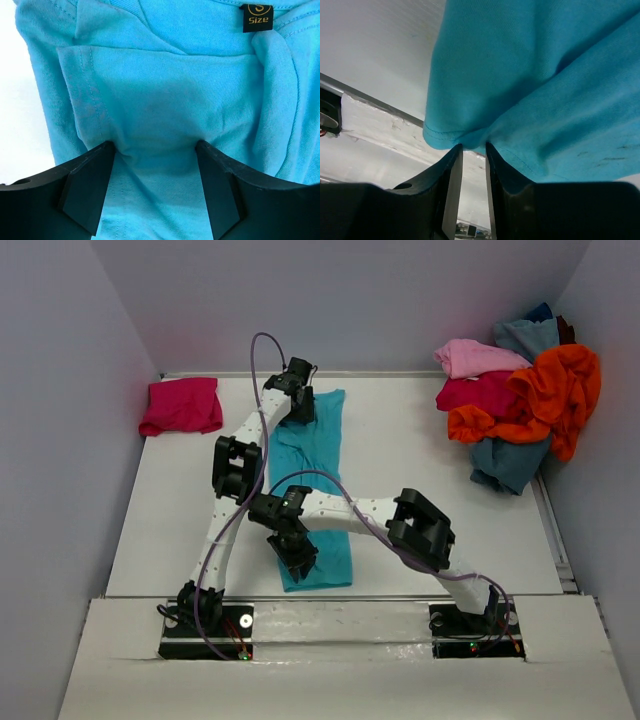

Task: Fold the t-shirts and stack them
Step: Fold the tshirt

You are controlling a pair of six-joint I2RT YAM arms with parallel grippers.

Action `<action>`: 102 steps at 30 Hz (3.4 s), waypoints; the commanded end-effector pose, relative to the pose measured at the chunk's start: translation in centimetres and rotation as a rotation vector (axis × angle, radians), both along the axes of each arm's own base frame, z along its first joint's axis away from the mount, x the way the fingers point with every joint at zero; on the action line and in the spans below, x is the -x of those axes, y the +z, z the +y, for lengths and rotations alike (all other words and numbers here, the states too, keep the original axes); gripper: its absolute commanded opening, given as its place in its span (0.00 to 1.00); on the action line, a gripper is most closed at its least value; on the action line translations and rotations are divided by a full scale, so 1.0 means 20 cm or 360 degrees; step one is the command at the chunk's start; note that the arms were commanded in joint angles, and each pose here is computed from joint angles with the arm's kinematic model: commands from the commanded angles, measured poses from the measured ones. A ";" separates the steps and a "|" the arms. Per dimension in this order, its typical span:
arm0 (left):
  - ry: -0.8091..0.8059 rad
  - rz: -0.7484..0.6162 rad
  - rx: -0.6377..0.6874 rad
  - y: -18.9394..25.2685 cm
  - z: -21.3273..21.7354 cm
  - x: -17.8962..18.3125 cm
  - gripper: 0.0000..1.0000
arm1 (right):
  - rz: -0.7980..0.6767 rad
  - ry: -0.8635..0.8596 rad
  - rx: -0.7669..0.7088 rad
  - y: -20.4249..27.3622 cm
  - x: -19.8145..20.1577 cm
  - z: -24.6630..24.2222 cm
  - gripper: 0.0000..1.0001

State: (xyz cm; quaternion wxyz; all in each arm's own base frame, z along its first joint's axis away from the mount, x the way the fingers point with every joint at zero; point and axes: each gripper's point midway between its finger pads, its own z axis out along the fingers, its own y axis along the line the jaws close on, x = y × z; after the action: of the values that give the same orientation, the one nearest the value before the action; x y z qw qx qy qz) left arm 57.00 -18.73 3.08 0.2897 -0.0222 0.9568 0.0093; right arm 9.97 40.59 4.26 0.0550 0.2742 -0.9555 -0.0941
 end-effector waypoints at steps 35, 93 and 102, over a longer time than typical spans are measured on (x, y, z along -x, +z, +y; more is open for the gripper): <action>0.0028 0.0144 -0.0075 -0.16 0.12 0.06 0.80 | 0.0041 0.0159 -0.0076 0.29 0.21 -0.04 0.07; 0.0064 -0.0243 0.0164 0.75 0.07 0.32 0.93 | -0.0291 -0.0787 -0.0306 0.19 -0.46 -0.52 0.81; 0.0126 -0.0097 0.0412 0.65 0.12 0.86 0.93 | -0.0105 -0.0867 -0.0507 0.14 -0.38 -0.46 0.80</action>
State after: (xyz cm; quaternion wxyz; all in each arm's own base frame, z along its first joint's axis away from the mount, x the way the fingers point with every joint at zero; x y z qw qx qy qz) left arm 43.34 -16.04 15.18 0.3097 -0.0617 0.9478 -0.0447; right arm 17.57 29.50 6.14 -0.0459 0.0265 -0.9827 -0.1773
